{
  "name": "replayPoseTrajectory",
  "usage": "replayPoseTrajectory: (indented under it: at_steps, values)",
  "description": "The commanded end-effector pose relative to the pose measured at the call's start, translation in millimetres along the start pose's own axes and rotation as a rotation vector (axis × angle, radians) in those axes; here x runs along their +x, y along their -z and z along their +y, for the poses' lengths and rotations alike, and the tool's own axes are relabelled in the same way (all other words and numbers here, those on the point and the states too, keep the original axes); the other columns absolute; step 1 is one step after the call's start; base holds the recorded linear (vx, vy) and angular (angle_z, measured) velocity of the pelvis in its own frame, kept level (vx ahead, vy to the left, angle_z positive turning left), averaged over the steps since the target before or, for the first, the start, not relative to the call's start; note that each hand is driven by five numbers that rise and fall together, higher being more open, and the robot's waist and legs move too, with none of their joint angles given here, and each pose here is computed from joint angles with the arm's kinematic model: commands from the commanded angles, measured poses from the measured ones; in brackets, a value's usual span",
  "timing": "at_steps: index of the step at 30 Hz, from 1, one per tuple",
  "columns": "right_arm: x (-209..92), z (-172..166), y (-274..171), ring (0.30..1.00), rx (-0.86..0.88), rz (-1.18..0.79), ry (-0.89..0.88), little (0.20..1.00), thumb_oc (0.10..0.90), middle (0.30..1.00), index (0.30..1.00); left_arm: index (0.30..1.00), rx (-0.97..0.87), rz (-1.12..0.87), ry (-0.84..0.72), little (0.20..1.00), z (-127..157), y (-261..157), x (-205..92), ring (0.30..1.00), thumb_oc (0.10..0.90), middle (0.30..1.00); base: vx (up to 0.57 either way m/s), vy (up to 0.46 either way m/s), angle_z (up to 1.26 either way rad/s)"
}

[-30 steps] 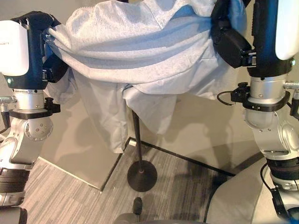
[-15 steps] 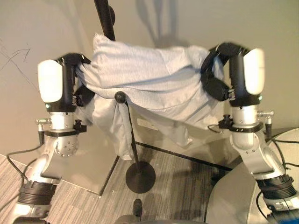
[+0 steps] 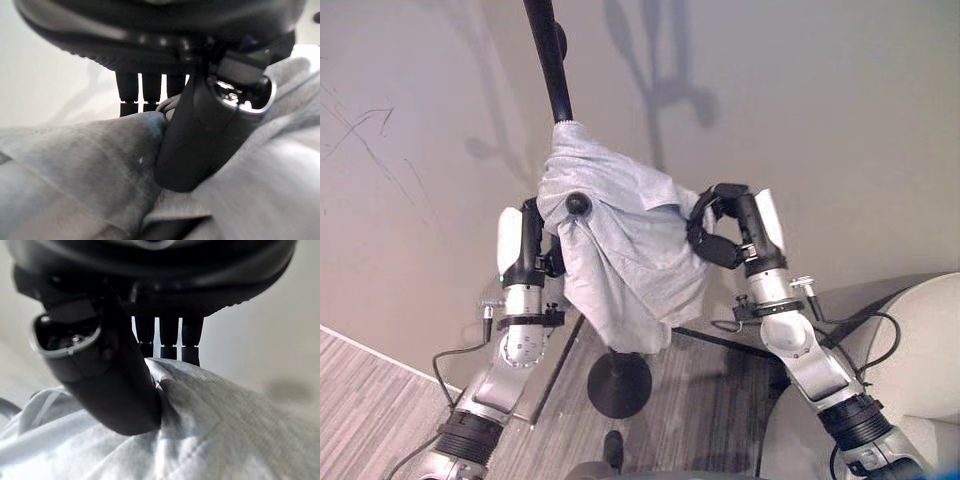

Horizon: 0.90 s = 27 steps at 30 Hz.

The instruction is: Hang the clothes on the sofa on the clothes rack.

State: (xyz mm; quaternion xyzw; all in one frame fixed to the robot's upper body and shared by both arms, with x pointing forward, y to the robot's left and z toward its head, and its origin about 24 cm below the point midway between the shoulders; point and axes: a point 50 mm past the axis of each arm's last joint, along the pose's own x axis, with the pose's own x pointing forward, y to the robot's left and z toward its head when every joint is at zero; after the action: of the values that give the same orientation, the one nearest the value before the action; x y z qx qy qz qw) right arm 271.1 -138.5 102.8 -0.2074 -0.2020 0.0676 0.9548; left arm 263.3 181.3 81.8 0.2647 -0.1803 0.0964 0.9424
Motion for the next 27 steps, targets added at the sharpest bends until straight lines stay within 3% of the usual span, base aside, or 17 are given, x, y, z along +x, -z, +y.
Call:
replayPoseTrajectory:
  at_steps: [1,7,8,11,21,22,23,27]
  values:
    - [9,-6,-23,0.9,0.152,-0.129,0.029,0.9,0.8,0.9,0.9,0.3,0.078,0.154,0.179,0.3,-13,36,-25,0.3,0.4,0.3,0.0,0.003,-0.08]
    - [-8,-9,-1,0.9,0.415,-0.011,0.081,0.9,0.8,0.9,0.9,0.3,0.053,0.216,0.202,0.3,-19,44,-36,0.3,0.4,0.3,0.0,0.009,-0.12]
    - [-21,-14,17,0.9,0.544,0.06,0.146,0.9,0.8,0.9,0.9,0.3,0.058,0.246,0.207,0.3,-20,50,-40,0.3,0.4,0.3,0.0,0.012,-0.09]
    - [-43,-14,45,0.9,0.64,0.195,0.248,0.9,0.8,0.9,0.9,0.3,0.047,0.344,0.225,0.3,-25,66,-54,0.3,0.4,0.3,0.01,0.018,-0.2]
    - [-86,-7,83,0.9,0.595,0.441,0.294,0.9,0.8,0.9,0.9,0.3,-0.005,0.527,0.226,0.3,-34,91,-84,0.3,0.4,0.3,0.01,0.008,-0.14]
    - [-86,-7,83,0.9,0.594,0.441,0.294,0.9,0.8,0.9,0.9,0.422,-0.005,0.527,0.226,0.422,-34,91,-84,0.422,0.482,0.422,0.02,-0.005,-0.14]
    - [-89,-6,85,0.9,0.591,0.458,0.297,0.9,0.8,0.9,0.9,0.9,-0.028,0.526,0.176,0.9,-32,90,-80,0.9,0.8,0.9,0.01,-0.004,-0.09]
    - [-89,-6,88,0.9,0.577,0.472,0.313,0.9,0.8,0.9,0.9,0.9,-0.127,0.487,0.045,0.9,-23,80,-64,0.9,0.8,0.9,0.01,-0.003,-0.02]
